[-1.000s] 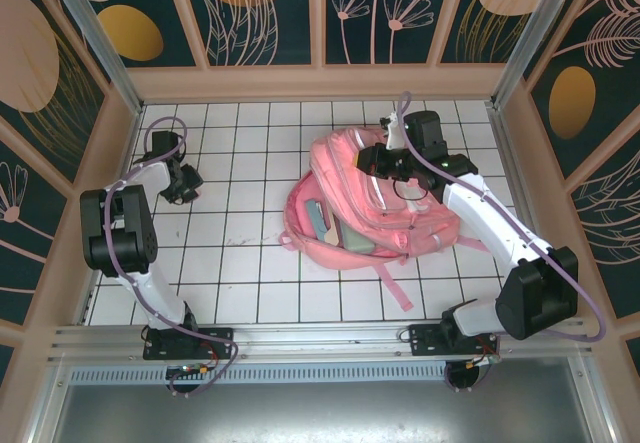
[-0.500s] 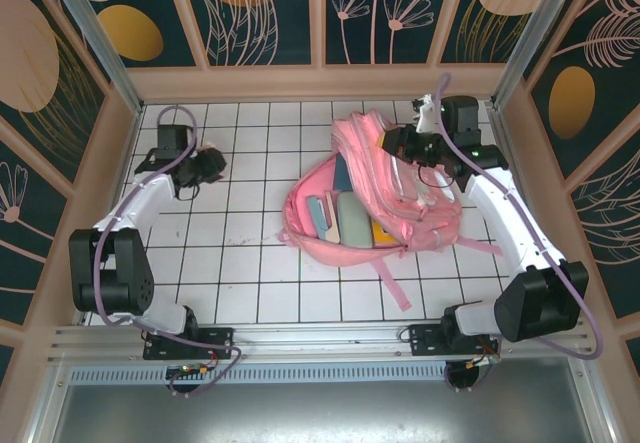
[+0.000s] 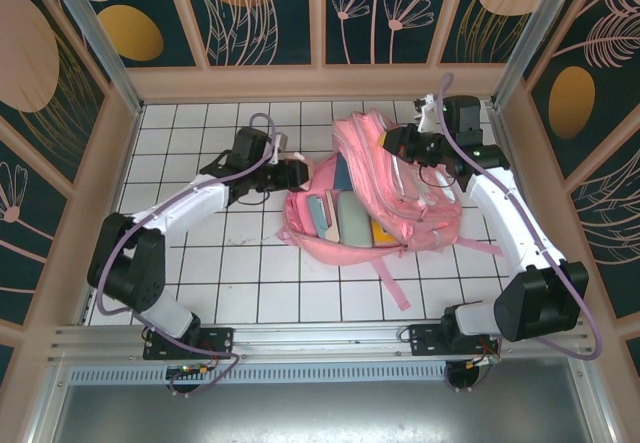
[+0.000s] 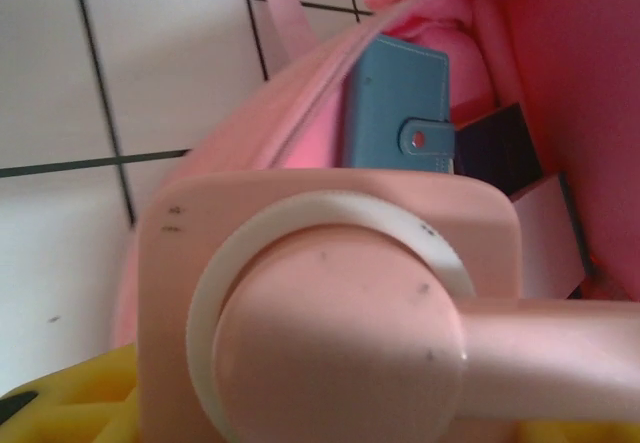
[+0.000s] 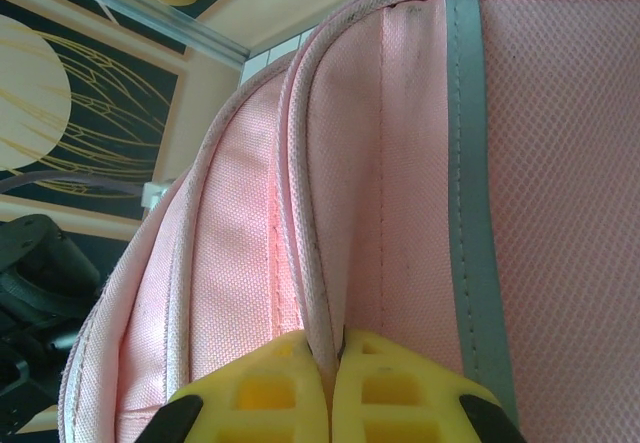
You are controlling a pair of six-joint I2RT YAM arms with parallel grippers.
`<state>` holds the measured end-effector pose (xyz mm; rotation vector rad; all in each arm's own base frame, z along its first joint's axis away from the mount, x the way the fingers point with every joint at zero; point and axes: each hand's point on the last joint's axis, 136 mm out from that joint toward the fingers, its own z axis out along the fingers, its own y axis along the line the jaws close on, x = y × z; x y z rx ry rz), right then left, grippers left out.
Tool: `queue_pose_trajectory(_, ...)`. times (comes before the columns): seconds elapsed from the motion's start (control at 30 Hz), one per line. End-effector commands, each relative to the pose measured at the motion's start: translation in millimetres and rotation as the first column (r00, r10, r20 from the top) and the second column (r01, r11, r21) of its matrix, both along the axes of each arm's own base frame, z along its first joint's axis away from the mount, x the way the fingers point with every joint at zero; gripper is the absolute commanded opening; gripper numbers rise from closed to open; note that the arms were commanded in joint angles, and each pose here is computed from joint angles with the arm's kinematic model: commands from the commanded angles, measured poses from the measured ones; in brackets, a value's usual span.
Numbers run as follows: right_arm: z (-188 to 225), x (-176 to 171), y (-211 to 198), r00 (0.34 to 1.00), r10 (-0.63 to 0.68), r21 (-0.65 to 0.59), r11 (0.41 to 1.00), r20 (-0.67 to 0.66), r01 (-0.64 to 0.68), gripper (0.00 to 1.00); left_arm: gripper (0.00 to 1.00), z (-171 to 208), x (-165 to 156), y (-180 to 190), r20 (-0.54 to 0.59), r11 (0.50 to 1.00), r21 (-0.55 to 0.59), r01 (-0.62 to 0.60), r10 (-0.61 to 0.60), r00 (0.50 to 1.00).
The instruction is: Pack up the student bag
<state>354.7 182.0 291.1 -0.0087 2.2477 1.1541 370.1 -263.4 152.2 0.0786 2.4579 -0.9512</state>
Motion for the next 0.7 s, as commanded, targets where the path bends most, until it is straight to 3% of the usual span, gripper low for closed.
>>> queue_pose_trajectory(0.0, 55, -2, 3, 0.982, 0.026, 0.078, 0.996, 0.185, -0.041, 0.00, 0.28, 13, 13, -27, 0.042, 0.999, -0.045, 0.030, -0.029, 0.999)
queue_pose_trajectory(0.3, 52, -7, 3, 0.983, 0.024, 0.081, 0.996, 0.180, -0.039, 0.00, 0.29, -17, 38, -38, 0.070, 0.980, 0.184, 0.079, -0.094, 0.993)
queue_pose_trajectory(0.43, 53, -7, 2, 0.983, 0.022, 0.079, 0.996, 0.182, -0.037, 0.00, 0.29, -42, 46, -28, 0.062, 0.942, 0.328, 0.077, -0.103, 0.993)
queue_pose_trajectory(0.67, 49, -7, 2, 0.985, 0.020, 0.076, 0.997, 0.173, -0.033, 0.00, 0.28, -71, 36, -41, 0.067, 0.870, 0.466, 0.160, -0.215, 0.974)
